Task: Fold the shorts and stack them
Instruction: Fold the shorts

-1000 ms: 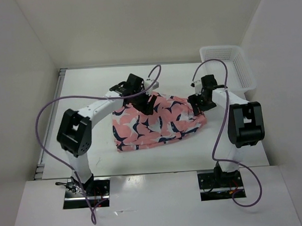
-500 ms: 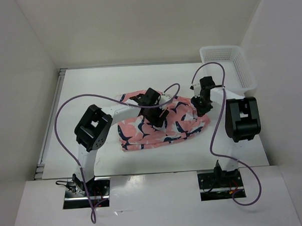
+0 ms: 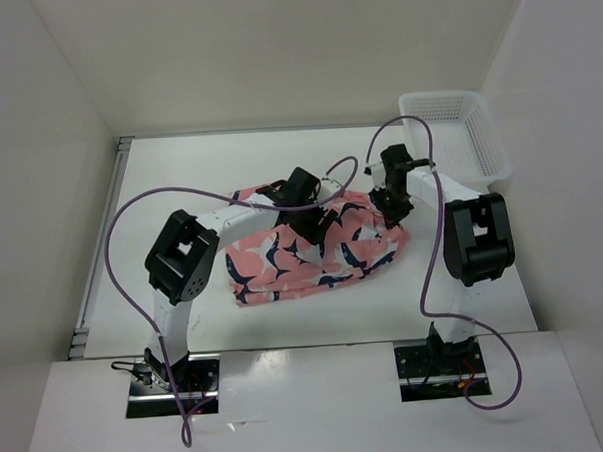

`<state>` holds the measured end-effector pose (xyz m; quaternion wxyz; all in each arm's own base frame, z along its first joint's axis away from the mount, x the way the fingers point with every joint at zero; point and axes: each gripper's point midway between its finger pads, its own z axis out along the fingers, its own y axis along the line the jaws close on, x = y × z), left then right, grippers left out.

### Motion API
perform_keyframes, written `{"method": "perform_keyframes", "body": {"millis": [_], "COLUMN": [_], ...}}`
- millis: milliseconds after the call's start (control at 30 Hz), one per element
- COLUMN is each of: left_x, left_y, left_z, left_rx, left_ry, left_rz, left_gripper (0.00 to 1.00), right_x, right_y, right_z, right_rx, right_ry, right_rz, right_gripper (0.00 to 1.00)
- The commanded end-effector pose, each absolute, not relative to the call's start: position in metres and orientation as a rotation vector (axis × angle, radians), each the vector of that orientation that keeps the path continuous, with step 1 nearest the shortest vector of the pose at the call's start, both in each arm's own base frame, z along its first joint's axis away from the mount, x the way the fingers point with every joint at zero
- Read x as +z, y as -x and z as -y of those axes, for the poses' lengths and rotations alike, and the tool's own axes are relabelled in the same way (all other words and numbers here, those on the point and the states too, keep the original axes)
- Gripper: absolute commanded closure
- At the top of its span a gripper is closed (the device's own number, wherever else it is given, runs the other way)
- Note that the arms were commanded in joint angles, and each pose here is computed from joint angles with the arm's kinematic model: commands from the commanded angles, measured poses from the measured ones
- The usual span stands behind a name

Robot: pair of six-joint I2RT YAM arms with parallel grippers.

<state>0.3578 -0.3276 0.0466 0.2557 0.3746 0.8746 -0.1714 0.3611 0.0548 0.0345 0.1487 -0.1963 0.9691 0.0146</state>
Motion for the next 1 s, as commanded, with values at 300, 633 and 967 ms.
{"method": "perform_keyframes", "body": {"millis": [300, 633, 967], "left_x": [0.084, 0.044, 0.026], "left_y": [-0.341, -0.309, -0.305], "left_z": [0.229, 0.209, 0.212], "left_rx": [-0.259, -0.271, -0.304], "left_ry": [-0.835, -0.854, -0.874], "left_rz": [-2.411, -2.482, -2.510], "left_gripper": [0.27, 0.25, 0.31], "right_x": [0.173, 0.191, 0.196], "right_y": [-0.400, -0.431, -0.438], "right_z": [-0.038, -0.046, -0.147], "right_rx": [-0.235, -0.345, -0.039], "right_ry": [0.456, 0.325, 0.164], "right_rz": [-2.488, -2.417, -2.401], "right_gripper": [1.00, 1.00, 1.00]}}
